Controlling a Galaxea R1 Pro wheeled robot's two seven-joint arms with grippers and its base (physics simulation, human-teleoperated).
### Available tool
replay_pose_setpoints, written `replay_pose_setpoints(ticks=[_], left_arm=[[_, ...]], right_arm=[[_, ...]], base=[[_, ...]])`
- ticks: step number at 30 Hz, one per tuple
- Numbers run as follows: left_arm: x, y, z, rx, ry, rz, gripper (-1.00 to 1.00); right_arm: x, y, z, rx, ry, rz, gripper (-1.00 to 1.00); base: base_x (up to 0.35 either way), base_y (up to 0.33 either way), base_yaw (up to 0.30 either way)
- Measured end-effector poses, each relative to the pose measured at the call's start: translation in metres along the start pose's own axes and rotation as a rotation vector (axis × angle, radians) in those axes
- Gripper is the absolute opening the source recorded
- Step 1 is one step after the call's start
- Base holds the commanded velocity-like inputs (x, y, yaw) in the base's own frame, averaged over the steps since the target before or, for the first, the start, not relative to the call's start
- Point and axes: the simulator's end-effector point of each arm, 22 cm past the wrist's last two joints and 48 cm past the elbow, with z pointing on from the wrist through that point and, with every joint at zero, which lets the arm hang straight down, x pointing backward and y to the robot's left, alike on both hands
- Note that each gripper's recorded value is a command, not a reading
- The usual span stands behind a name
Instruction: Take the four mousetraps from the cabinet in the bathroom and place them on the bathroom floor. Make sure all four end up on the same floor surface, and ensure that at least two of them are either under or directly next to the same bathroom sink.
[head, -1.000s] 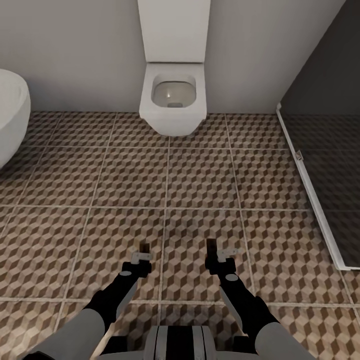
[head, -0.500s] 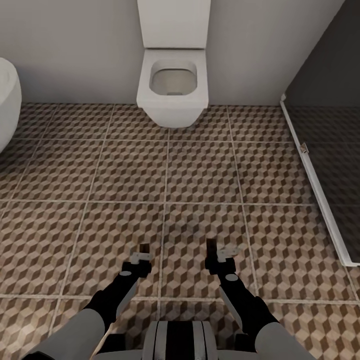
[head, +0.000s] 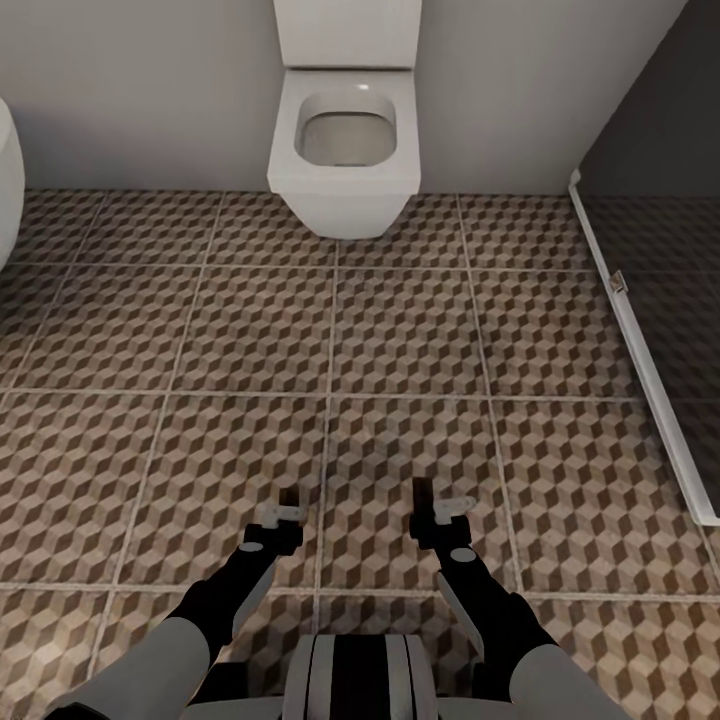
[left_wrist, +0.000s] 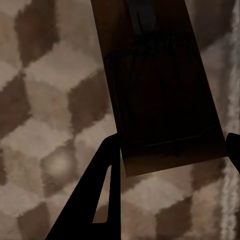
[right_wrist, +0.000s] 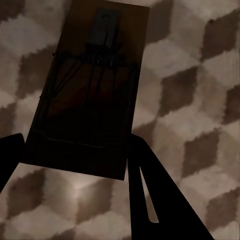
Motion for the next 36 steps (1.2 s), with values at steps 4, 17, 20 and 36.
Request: replay_pose_setpoints(ticks=[4, 17, 20, 36], left_arm=[[0.0034, -0.0003, 0.0018, 0.001, 0.006, 0.000, -1.00], [0.0096, -0.0025, 0.0050, 0.006, 0.017, 0.000, -1.00], [0.0097, -0.0025, 0.0049, 0.006, 0.018, -0.001, -1.00], [0.0104, -0.0024, 0.0048, 0.005, 0.019, -0.001, -1.00]], right_arm=[[0.0036, 0.0006, 0.0015, -0.001, 0.006, 0.000, -1.00], [0.0102, 0.0016, 0.0042, -0.003, 0.018, -0.001, -1.00], [0.0102, 0.0017, 0.0040, -0.003, 0.018, -0.001, -1.00], [0.0101, 0.0017, 0.0039, -0.003, 0.017, -0.001, -1.00]], base=[[0.000, 0.000, 0.000], [0.001, 0.001, 0.000], [0.154, 0.083, 0.000], [0.282, 0.135, 0.000]])
